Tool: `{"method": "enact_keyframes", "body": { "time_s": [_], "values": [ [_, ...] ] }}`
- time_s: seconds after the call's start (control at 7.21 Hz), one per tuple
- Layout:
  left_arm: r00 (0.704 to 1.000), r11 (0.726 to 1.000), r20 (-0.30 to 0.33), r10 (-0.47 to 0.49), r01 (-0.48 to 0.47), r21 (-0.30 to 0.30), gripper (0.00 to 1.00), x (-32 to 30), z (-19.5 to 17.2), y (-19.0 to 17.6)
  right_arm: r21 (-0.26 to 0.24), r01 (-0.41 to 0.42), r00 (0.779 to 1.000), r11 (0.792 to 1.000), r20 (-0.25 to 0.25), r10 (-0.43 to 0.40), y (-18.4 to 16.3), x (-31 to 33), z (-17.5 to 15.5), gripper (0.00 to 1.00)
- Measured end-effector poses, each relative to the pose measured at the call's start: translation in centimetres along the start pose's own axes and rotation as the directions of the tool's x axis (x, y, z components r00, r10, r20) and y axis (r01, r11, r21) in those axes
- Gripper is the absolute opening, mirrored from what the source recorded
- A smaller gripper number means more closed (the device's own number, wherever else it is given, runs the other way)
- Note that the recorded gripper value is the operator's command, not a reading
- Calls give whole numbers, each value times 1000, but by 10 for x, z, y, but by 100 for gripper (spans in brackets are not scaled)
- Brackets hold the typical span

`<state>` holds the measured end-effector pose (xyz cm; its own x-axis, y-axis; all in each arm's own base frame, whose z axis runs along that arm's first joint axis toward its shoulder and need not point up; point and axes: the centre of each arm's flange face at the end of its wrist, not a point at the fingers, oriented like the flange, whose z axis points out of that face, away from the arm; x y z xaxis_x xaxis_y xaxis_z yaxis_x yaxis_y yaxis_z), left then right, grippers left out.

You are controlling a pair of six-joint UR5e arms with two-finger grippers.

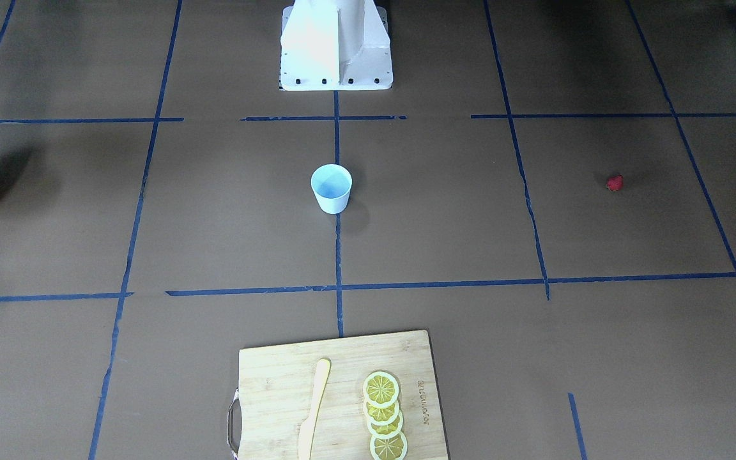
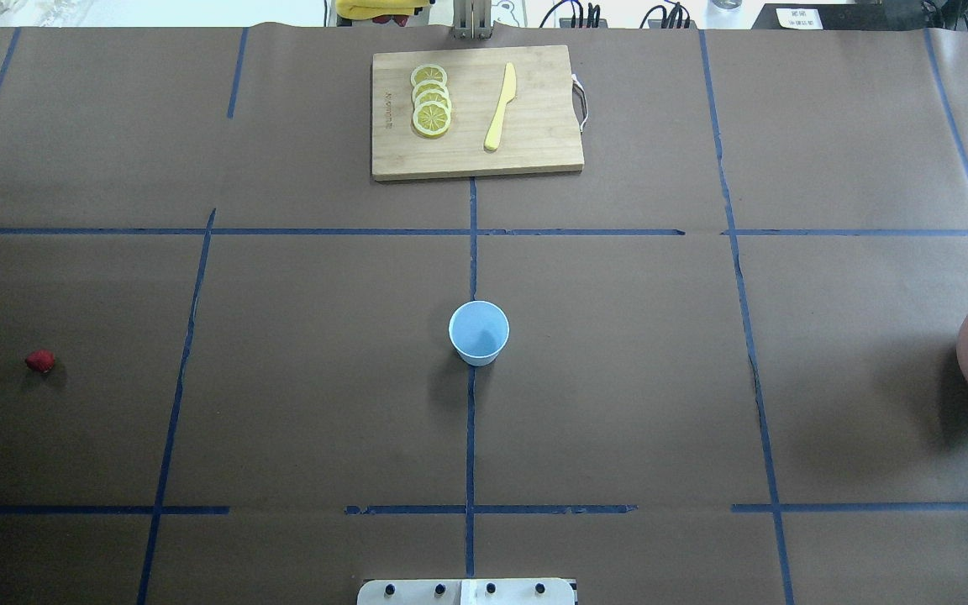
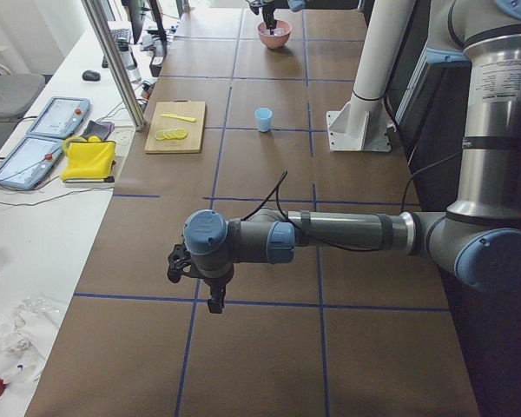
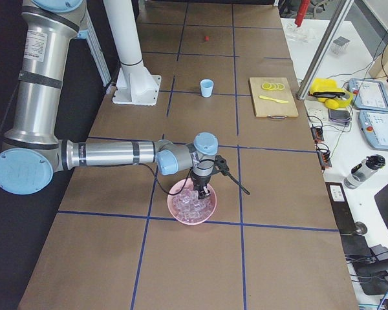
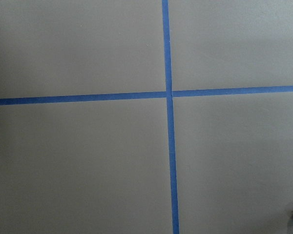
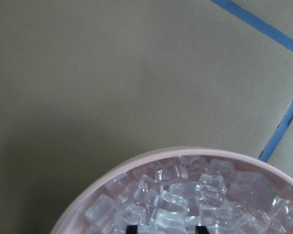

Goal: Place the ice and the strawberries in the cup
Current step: 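Grasp an ice cube from the pink bowl with the right gripper, then carry the ice cube with the right gripper over the blue cup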

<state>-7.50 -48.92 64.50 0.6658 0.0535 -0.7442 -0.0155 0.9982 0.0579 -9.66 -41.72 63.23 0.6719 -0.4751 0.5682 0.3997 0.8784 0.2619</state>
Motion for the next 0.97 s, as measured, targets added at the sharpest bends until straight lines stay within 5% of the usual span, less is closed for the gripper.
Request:
{"method": "enact_keyframes", "body": {
  "time_s": [0.28, 0.69, 0.97],
  "values": [
    [1000, 1000, -3, -16, 16, 3, 100, 2, -1, -2, 2, 1, 1000, 1000, -2, -1, 0, 0, -1, 3],
    [1000, 1000, -3, -20, 20, 9, 100, 6, -4, -5, 21, 8, 1000, 1000, 0, -8, -3, -5, -12, 1],
    [1000, 1000, -3, -18, 18, 12, 100, 7, -6, -6, 45, -9, 1000, 999, 0, 9, -13, -23, -55, 1]
  ]
}}
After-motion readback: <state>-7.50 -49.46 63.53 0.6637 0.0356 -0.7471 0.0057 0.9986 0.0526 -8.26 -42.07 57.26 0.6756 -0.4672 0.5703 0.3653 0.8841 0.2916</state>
